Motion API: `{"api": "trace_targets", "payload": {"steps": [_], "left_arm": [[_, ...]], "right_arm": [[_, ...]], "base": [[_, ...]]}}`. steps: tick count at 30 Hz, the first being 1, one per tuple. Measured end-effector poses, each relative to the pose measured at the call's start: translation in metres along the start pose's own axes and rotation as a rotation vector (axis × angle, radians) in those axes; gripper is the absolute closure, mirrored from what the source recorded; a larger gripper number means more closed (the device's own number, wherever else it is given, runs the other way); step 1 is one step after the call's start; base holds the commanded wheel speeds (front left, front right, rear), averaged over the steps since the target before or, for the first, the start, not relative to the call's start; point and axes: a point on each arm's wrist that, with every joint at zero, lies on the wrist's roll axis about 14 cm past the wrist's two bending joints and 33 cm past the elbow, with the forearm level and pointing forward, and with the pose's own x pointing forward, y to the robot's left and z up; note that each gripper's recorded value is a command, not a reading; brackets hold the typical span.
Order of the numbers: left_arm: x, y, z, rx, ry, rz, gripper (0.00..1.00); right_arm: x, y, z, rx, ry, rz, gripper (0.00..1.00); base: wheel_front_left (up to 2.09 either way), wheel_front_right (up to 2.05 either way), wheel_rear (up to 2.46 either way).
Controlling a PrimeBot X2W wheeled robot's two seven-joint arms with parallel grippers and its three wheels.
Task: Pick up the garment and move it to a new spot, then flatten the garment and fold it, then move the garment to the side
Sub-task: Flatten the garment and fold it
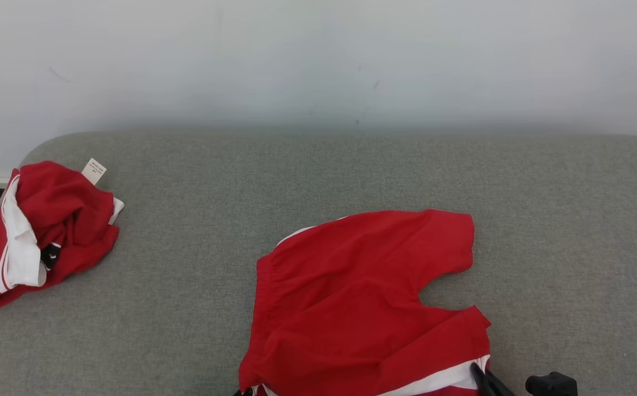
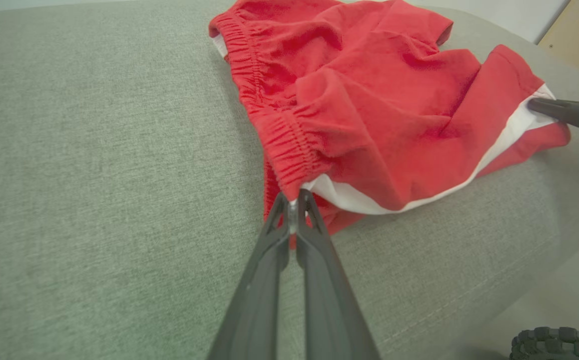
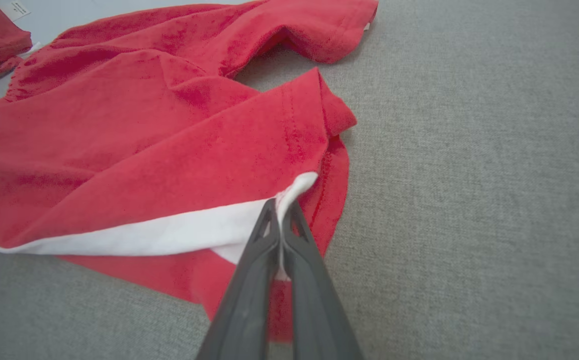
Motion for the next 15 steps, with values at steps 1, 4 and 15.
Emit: {"api": "trace_targets", "payload": {"steps": [1, 4, 15], "left_arm": [[0.000, 0.000, 0.000, -0.005, -0.001, 0.000, 1.00], [0.001, -0.004, 0.003, -0.010, -0.013, -0.008, 1.00], [0.009, 0.003, 0.079, 0.054, -0.217, -0.033, 1.00]], "right_arm": [[0.000, 0.001, 0.000, 0.001, -0.002, 0.002, 1.00], [0.000, 0.007, 0.007, 0.000, -0.025, 0.018, 1.00], [0.007, 0.023, 0.089, -0.038, -0.268, 0.084, 1.00]], "base": [[0.00, 0.00, 0.00], [0.00, 0.00, 0.00], [0.00, 0.00, 0.00]]}}
